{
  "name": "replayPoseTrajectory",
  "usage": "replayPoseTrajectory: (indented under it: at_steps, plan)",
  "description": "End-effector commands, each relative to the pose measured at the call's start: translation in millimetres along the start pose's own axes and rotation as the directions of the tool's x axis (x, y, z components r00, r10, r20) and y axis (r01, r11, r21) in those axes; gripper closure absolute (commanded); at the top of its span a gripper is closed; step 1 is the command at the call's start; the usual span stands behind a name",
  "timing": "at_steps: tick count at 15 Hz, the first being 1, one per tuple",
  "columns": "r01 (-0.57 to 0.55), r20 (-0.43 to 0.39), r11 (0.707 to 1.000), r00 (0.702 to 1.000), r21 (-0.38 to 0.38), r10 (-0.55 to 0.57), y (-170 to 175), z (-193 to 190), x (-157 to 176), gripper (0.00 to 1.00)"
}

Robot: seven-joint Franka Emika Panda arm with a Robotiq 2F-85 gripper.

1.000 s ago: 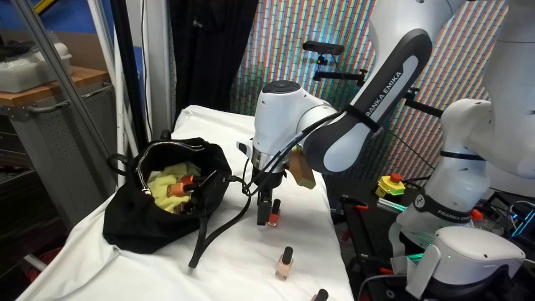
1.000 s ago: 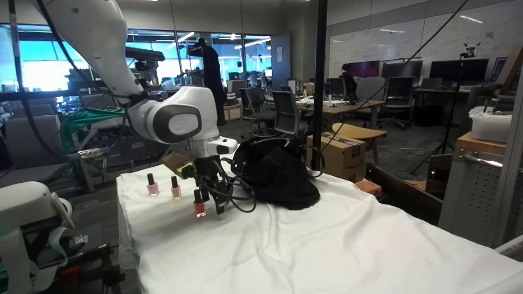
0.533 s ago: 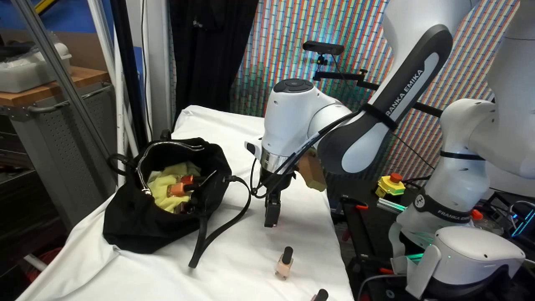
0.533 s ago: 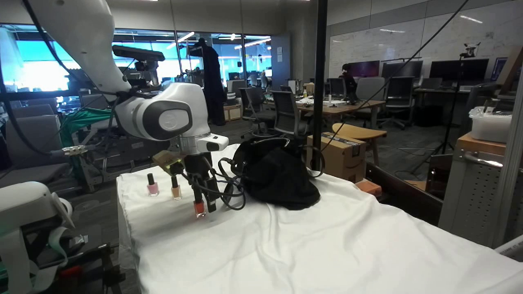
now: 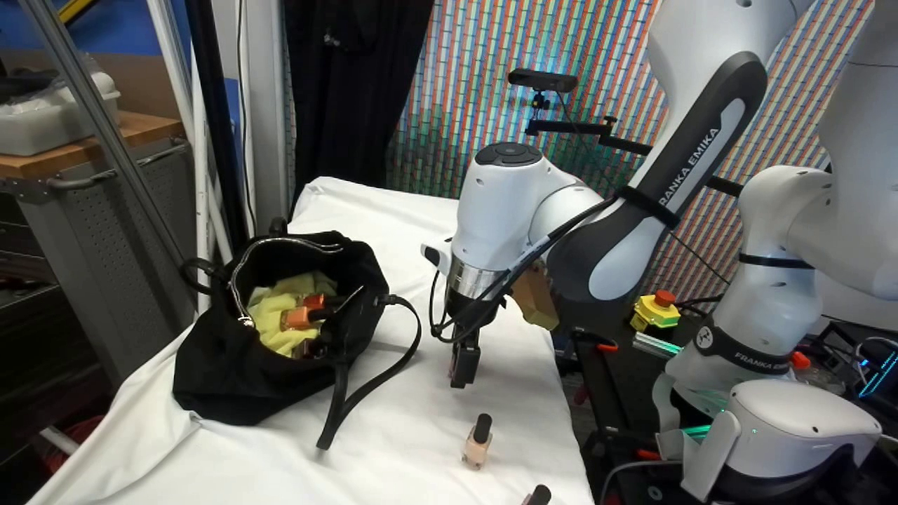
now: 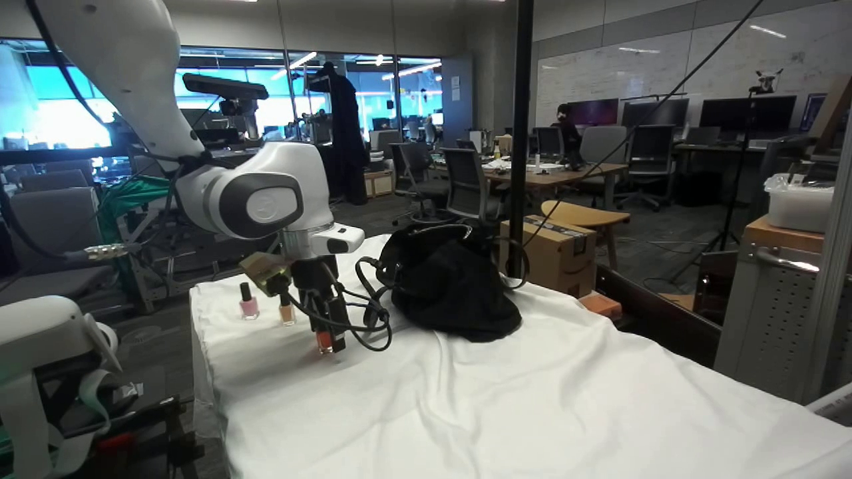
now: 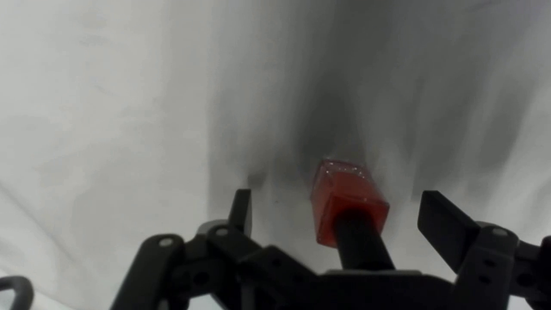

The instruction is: Place the nail polish bottles inside the black bag from right to left

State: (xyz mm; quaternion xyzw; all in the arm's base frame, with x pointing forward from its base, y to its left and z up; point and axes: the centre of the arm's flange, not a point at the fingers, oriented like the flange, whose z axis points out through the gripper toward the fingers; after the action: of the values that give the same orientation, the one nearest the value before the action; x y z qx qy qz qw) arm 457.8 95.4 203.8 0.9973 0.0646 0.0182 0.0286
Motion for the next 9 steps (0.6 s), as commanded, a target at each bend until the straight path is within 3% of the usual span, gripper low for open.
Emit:
replayPoseTrajectory:
  at_steps: [1,6,7,9]
  plan:
    - [0.004,-0.029,1.000,1.000,0.015,-0.004,0.3,3.2,-1.4,0.00]
    - [-0.003,-0.024,1.000,1.000,0.011,0.003,2.1,3.6,-1.5,0.00]
    - [-0.003,-0.023,1.000,1.000,0.010,0.004,2.2,3.6,-1.5,0.22]
    - [-0.006,-0.026,1.000,1.000,0.007,0.006,2.8,3.9,-1.4,0.31]
